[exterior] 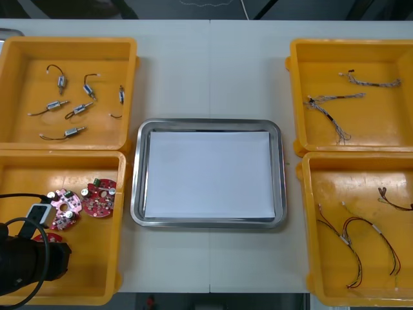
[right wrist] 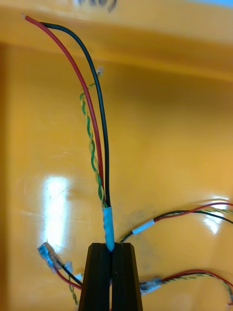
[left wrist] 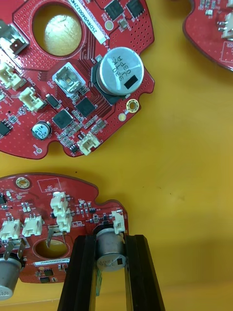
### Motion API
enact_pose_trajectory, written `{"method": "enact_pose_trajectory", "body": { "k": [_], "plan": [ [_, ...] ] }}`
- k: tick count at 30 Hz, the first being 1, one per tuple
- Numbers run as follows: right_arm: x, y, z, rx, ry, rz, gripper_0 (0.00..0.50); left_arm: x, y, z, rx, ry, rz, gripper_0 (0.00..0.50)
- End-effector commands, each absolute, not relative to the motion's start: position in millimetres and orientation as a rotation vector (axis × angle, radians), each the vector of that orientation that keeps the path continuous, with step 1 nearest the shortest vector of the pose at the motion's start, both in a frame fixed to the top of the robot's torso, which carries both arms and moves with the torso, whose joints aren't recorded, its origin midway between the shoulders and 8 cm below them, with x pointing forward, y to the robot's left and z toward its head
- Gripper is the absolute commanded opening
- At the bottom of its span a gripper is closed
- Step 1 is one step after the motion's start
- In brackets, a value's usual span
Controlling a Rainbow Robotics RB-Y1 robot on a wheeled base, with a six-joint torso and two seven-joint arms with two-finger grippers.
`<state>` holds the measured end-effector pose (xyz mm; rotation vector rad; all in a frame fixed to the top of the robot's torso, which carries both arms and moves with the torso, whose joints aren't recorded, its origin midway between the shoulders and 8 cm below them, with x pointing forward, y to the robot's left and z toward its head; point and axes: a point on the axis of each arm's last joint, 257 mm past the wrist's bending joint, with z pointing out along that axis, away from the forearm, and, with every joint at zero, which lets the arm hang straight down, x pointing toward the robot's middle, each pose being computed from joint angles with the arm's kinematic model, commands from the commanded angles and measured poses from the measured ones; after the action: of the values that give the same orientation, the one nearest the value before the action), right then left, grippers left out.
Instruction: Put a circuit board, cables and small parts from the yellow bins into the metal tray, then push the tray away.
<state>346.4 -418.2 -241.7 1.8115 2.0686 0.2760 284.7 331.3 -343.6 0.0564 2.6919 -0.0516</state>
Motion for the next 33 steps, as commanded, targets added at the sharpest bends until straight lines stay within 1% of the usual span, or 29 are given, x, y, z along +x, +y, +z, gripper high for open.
{"method": "enact_pose_trajectory", "body": {
  "k": [1, 2, 4, 5, 7, 11, 13, 19, 22, 26, 30, 33],
  "plan": [
    [332, -433, -205, 1.665, 2.127, 0.194, 0.000, 277, 339, -332, 0.154, 2.708, 0.008, 0.000],
    [330, -433, -202, 1.653, 2.134, 0.194, 0.000, 277, 340, -329, 0.153, 2.711, 0.014, 0.000],
    [326, -430, -188, 1.548, 2.203, 0.186, 0.000, 279, 343, -316, 0.156, 2.715, 0.037, 0.000],
    [326, -430, -183, 1.518, 2.210, 0.187, 0.000, 279, 343, -314, 0.154, 2.717, 0.040, 0.000],
    [328, -428, -164, 1.365, 2.257, 0.180, 0.000, 282, 345, -300, 0.160, 2.714, 0.054, 0.000],
    [328, -420, -144, 1.133, 2.342, 0.151, 0.000, 287, 342, -280, 0.153, 2.715, 0.033, 0.000],
    [327, -413, -136, 0.995, 2.402, 0.138, 0.000, 292, 341, -263, 0.157, 2.708, 0.028, 0.000],
    [321, -402, -122, 0.743, 2.509, 0.110, 0.000, 304, 335, -228, 0.181, 2.703, 0.008, 0.001],
    [319, -402, -113, 0.636, 2.531, 0.062, 0.000, 311, 331, -211, 0.214, 2.702, 0.007, 0.000],
    [316, -396, -109, 0.470, 2.582, 0.039, 0.000, 319, 319, -190, 0.285, 2.699, 0.003, 0.000],
    [313, -393, -103, 0.330, 2.607, 0.006, 0.000, 325, 306, -175, 0.359, 2.694, 0.003, 0.000],
    [312, -392, -101, 0.213, 2.614, -0.031, 0.000, 335, 288, -164, 0.427, 2.660, -0.008, 0.000]
  ]
}}
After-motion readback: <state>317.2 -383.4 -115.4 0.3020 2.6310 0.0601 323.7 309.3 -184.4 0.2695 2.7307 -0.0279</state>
